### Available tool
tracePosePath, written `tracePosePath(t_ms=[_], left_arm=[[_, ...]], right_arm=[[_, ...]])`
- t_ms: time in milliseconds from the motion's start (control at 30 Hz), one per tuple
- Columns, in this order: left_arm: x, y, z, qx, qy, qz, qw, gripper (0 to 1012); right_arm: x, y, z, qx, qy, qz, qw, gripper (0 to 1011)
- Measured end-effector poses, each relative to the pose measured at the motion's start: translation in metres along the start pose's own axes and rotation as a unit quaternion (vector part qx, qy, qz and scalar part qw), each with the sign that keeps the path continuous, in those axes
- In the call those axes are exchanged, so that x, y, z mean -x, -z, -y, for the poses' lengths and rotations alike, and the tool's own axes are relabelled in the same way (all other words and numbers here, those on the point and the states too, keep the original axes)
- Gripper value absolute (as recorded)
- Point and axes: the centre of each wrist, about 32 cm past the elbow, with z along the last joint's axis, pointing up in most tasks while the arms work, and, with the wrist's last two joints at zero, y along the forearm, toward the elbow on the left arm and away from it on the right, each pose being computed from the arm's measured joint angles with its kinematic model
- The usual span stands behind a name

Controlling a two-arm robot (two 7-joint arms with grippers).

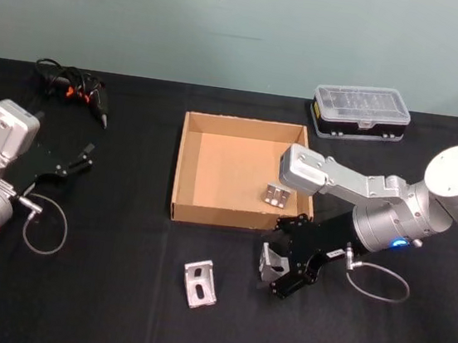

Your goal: Use one hand to pick up the angle iron from the table and place it into the box.

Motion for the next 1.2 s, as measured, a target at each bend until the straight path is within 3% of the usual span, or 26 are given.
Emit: tracePosePath(t_ms=[300,867,1200], left_arm=[[0.0,0.0,0.0,0.0,0.0,0.0,1.0,1000],[0.0,0.0,0.0,0.0,0.0,0.0,1.0,1000],[0.0,0.0,0.0,0.0,0.0,0.0,1.0,1000]], right_arm=[[0.0003,0.0004,-0.0009,0.0,0.0,-0.001,1.0,989],[0.0022,0.0007,-0.0016,0.0,0.018,-0.015,0.9997,501],[0.0053,-0.0006,0.0027,-0.009,0.029,-0.013,0.9995,470]])
